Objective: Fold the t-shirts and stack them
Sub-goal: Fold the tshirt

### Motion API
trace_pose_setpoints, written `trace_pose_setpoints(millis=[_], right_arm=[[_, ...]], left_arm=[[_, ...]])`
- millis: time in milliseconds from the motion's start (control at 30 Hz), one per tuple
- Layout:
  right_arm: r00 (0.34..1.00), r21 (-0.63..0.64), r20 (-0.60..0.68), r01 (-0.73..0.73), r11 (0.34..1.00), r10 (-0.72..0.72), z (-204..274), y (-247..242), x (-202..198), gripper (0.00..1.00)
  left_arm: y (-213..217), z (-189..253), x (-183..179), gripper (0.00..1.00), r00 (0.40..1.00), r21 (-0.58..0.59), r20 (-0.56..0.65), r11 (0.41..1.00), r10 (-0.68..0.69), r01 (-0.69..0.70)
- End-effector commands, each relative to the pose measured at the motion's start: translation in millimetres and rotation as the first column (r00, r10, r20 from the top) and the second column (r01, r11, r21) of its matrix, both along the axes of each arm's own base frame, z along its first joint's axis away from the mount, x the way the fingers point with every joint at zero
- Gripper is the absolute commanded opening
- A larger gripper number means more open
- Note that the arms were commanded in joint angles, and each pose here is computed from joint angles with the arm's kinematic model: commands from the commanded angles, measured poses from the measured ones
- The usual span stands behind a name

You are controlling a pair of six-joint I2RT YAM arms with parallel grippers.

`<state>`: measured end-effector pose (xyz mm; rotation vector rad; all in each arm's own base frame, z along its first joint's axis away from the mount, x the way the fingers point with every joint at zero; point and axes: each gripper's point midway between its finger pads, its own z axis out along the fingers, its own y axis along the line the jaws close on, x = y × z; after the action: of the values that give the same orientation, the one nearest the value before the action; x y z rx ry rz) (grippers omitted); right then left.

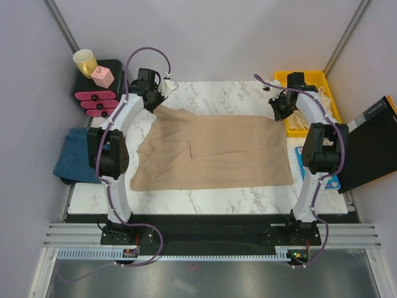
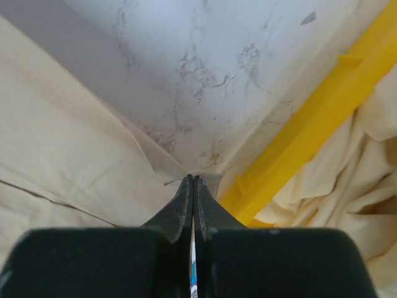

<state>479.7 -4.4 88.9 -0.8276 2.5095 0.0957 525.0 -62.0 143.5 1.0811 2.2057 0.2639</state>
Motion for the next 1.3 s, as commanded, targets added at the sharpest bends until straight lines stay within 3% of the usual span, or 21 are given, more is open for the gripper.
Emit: trace_pose_setpoints(millis=[0, 267, 300, 400, 633, 900, 1133, 1267], right_arm=[[0.982, -0.035, 0.163, 0.098, 0.995, -0.091, 39, -23, 25, 0.02], [0.978, -0.025, 0.164, 0.135, 0.991, -0.129, 33, -30, 27, 0.05], [0.978, -0.019, 0.163, 0.136, 0.991, -0.131, 32, -30, 27, 0.00], [0.977, -0.006, 0.161, 0.141, 0.990, -0.138, 30, -28, 27, 0.00], [0.956, -0.012, 0.236, 0.183, 0.983, -0.175, 50, -36, 37, 0.00], [0.947, 0.018, 0.271, 0.174, 0.985, -0.173, 69, -30, 39, 0.00], [0.988, 0.013, 0.147, 0.048, 0.999, -0.049, 59, -15, 1, 0.00], [0.999, -0.002, 0.025, -0.042, 0.999, 0.042, 39, -6, -40, 0.00]], left_arm=[[21, 40, 8, 0.02, 0.992, 0.054, 0.121, 0.998, 0.023, -0.030], [29, 37, 8, 0.02, 0.992, 0.069, 0.119, 0.997, 0.032, -0.041], [29, 38, 9, 0.02, 0.992, 0.069, 0.121, 0.997, 0.032, -0.041], [28, 38, 11, 0.02, 0.992, 0.065, 0.124, 0.997, 0.032, -0.040], [35, 39, 14, 0.02, 0.990, 0.092, 0.134, 0.995, 0.037, -0.050], [29, 66, 21, 0.02, 0.976, 0.042, 0.213, 0.998, 0.038, -0.048], [21, 80, 7, 0.02, 0.973, 0.050, 0.227, 0.998, -0.050, 0.040], [-2, 80, -22, 0.02, 0.963, 0.001, 0.179, 0.979, -0.201, 0.204]])
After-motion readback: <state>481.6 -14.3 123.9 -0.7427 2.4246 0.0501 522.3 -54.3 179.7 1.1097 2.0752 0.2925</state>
